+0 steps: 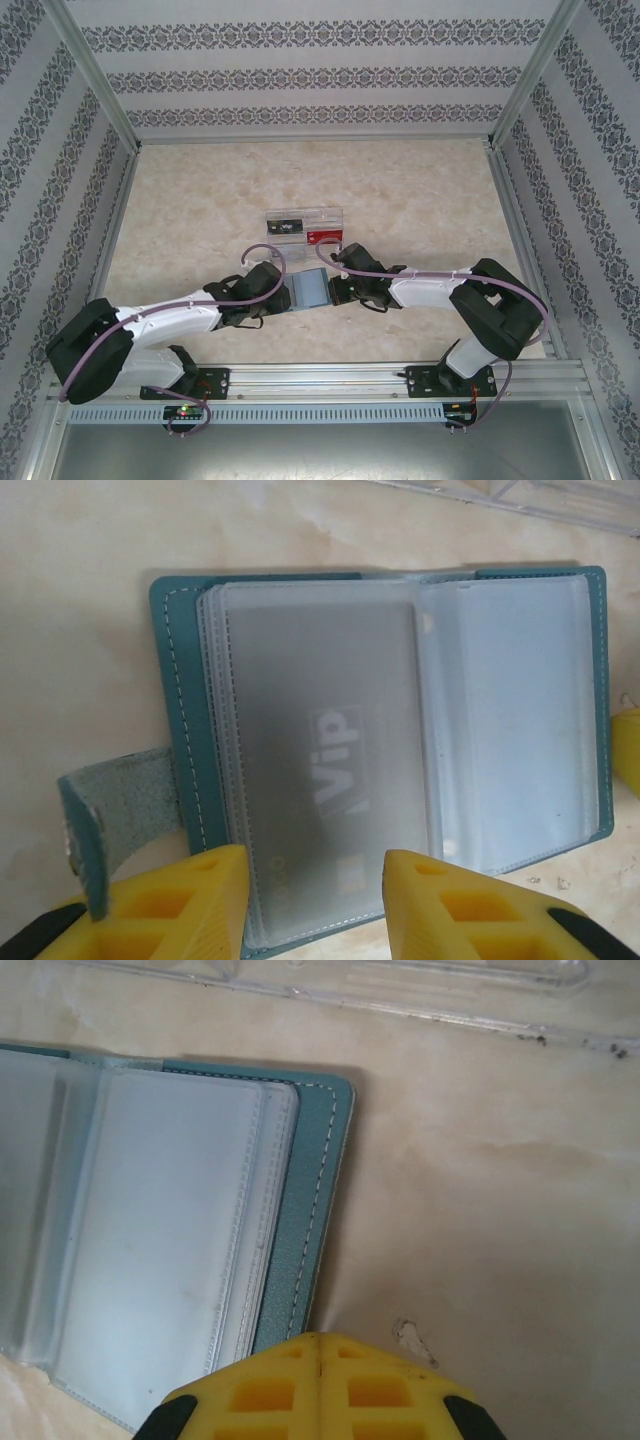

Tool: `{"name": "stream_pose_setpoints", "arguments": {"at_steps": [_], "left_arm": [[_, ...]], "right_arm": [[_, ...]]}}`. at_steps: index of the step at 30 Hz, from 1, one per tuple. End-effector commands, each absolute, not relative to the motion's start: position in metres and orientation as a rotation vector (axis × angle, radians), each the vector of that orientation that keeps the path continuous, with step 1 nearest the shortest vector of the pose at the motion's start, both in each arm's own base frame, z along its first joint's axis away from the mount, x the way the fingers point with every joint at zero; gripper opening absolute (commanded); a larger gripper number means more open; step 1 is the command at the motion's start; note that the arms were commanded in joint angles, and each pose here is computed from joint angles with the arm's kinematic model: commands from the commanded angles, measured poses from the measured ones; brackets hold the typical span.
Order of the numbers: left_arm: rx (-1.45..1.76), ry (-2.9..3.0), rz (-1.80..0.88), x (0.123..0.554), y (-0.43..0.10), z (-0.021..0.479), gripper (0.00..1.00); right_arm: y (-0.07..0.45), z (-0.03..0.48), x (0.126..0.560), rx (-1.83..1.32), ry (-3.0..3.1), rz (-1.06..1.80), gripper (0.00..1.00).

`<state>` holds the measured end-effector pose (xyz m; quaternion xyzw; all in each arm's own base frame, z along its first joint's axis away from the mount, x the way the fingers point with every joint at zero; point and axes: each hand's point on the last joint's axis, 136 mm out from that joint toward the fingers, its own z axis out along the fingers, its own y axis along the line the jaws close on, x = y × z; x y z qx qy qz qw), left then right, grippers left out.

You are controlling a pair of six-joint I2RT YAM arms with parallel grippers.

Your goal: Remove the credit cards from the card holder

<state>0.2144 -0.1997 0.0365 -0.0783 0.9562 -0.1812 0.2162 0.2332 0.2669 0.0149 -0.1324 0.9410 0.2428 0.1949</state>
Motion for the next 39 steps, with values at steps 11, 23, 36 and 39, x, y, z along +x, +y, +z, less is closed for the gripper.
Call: {"name": "stream_pose_setpoints", "arguments": {"at_steps": [11,23,36,39], "left_arm": [[-0.265,2.661,-0.368,0.219,-0.191,0.033,0.40],[-0.215,2.655,-0.520,0.220,-0.214,0.037,0.40],[-0.161,2.607,-0.636,0.222,-0.229,0.052,0.40],[-0.152,2.604,-0.649,0.222,-0.232,0.055,0.43]], "right_arm": [[0.274,0.011,0.228,-0.381,2.658,0.733,0.00],[0.276,0.010,0.226,-0.386,2.666,0.745,0.00],[0.277,0.008,0.226,-0.388,2.671,0.746,0.00],[0.277,0.008,0.227,-0.385,2.671,0.746,0.00]]}}
